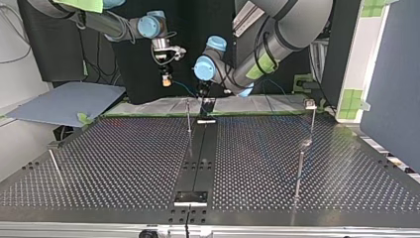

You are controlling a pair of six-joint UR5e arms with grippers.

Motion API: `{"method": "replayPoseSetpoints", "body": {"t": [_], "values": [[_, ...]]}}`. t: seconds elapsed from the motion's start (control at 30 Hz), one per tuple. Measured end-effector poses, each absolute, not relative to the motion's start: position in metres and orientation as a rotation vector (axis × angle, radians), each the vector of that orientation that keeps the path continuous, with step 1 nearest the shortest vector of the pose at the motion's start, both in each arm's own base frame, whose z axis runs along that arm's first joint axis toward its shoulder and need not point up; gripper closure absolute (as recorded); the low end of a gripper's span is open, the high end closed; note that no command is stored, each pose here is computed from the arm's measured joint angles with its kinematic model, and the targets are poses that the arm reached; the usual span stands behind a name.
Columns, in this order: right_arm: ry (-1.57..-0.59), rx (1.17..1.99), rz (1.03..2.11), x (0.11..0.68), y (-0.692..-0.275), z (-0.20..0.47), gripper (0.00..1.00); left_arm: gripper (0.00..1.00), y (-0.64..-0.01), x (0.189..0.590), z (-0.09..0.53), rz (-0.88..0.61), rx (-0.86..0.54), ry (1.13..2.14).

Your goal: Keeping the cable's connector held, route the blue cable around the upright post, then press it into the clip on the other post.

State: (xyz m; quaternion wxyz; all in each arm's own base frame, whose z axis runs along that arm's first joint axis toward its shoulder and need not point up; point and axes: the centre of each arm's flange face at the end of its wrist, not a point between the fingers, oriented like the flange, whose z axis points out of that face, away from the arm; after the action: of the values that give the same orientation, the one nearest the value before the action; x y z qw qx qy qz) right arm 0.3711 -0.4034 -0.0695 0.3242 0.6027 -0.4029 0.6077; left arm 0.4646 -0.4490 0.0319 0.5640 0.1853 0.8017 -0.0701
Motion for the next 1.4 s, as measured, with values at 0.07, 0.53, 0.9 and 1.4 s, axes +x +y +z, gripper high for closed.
{"method": "replayPoseSetpoints", "body": {"t": [0.07, 0.53, 0.9, 1.4], "values": [[-1.048, 1.583, 1.602, 0.371, -0.408, -0.069, 1.00, 1.00, -0.448, 0.467, 0.032, -0.176, 0.414, 1.884], [-1.019, 1.644, 1.579, 0.361, -0.428, -0.096, 1.00, 1.00, -0.441, 0.472, 0.014, -0.257, 0.315, 1.922], [-0.988, 1.687, 1.583, 0.373, -0.457, -0.088, 1.00, 1.00, -0.436, 0.475, -0.021, -0.319, 0.256, 1.964], [-0.982, 1.704, 1.561, 0.372, -0.478, -0.083, 1.00, 1.00, -0.435, 0.493, -0.039, -0.318, 0.252, 1.949]]}}
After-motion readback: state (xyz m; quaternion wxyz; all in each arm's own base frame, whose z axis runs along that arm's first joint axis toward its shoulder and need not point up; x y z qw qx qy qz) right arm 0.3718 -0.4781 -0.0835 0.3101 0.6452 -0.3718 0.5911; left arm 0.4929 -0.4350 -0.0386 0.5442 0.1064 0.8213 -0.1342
